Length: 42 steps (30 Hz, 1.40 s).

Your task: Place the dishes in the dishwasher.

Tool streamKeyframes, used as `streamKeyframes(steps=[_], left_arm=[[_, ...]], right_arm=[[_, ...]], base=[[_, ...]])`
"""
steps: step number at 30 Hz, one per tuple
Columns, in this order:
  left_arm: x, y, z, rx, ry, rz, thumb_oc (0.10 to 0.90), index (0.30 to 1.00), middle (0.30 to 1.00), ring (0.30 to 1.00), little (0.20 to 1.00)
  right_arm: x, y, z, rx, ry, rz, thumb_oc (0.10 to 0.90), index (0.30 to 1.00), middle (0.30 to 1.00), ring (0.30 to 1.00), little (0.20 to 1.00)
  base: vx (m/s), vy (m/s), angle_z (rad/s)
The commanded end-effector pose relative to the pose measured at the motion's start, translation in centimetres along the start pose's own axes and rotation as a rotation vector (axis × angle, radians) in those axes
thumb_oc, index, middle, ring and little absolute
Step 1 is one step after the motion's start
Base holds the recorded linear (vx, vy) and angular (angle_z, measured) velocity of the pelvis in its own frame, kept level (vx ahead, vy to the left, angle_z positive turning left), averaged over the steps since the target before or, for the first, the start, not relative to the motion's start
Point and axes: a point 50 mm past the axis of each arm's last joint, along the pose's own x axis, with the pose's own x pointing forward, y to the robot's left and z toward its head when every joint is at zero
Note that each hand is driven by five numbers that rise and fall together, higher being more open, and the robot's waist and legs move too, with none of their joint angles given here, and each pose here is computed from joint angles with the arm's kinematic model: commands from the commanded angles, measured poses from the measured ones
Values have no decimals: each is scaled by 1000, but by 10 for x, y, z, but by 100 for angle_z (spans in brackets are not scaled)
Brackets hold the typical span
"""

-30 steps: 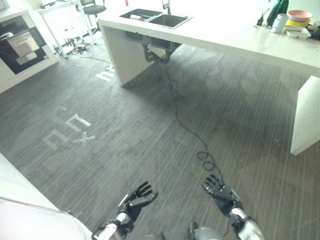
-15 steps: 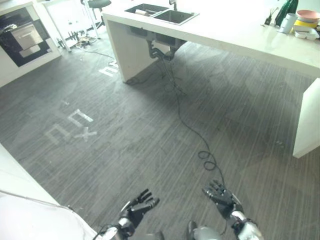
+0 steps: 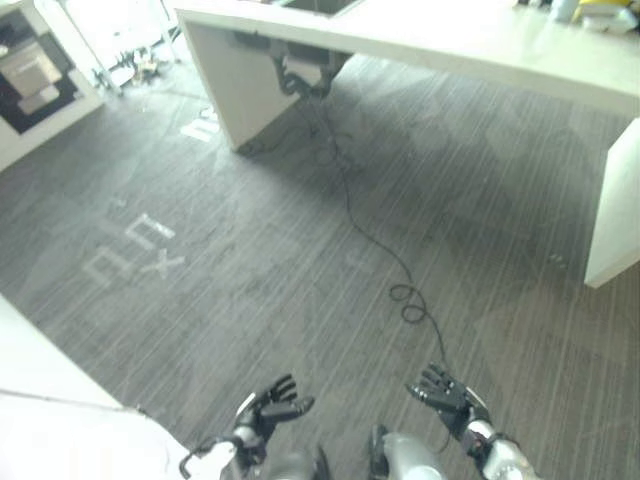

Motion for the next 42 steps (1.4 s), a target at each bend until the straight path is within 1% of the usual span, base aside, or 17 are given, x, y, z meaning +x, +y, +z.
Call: streamKeyframes(steps=[1, 9, 12, 16, 19, 22, 25, 30, 32, 33, 35, 37, 39, 42], left_arm=[[4, -6, 19, 52, -109, -19, 800, 900, 900, 900, 900], [-1, -1, 12, 43, -105, 14, 800, 900, 900, 900, 900], [1, -1, 22, 83, -126, 6, 800, 900, 900, 900, 900], [8, -9, 40, 134, -176, -18, 800, 900, 900, 900, 900], [11, -17, 45, 123, -198, -27, 800, 900, 900, 900, 900], [11, -18, 48, 133, -205, -46, 800, 900, 900, 900, 900], [13, -19, 53, 147, -203, -52, 800, 900, 900, 900, 900], [15, -29, 50, 189, -190, -77, 800, 900, 900, 900, 900], [16, -29, 45, 173, -168, -74, 800, 900, 900, 900, 900], [16, -30, 43, 167, -161, -66, 800, 900, 900, 900, 900], [16, -31, 43, 167, -166, -73, 800, 900, 900, 900, 900], [15, -31, 44, 165, -184, -86, 800, 900, 900, 900, 900], [16, -33, 51, 179, -185, -110, 800, 900, 900, 900, 900], [16, -35, 53, 187, -188, -131, 800, 900, 900, 900, 900]], right_arm=[[1, 3, 35, -89, -142, 83, 800, 900, 900, 900, 900], [3, 2, 29, -119, -115, 44, 800, 900, 900, 900, 900], [5, 6, 32, -122, -142, 18, 800, 900, 900, 900, 900], [9, 17, 40, -106, -190, 5, 800, 900, 900, 900, 900], [10, 17, 40, -108, -195, -21, 800, 900, 900, 900, 900], [8, 15, 38, -108, -201, -43, 800, 900, 900, 900, 900], [1, 5, 37, -91, -196, -61, 800, 900, 900, 900, 900], [-4, -7, 40, -57, -203, -100, 800, 900, 900, 900, 900], [-2, -7, 39, -49, -197, -113, 800, 900, 900, 900, 900], [0, -4, 40, -89, -186, -105, 800, 900, 900, 900, 900], [1, -5, 42, -104, -187, -104, 800, 900, 900, 900, 900], [0, -9, 48, -136, -199, -112, 800, 900, 900, 900, 900], [-4, -18, 54, -130, -210, -132, 800, 900, 900, 900, 900], [-4, -22, 55, -137, -214, -132, 800, 900, 900, 900, 900]], base=[[351, 55, 15], [390, 128, -23], [324, 189, -23], [240, 269, 34], [245, 92, 50], [324, -130, 43], [533, -271, 116], [559, -372, 93], [403, -316, 33], [380, -303, 24], [334, -284, 7], [334, -375, -23], [245, -322, -15], [266, -27, -31]])
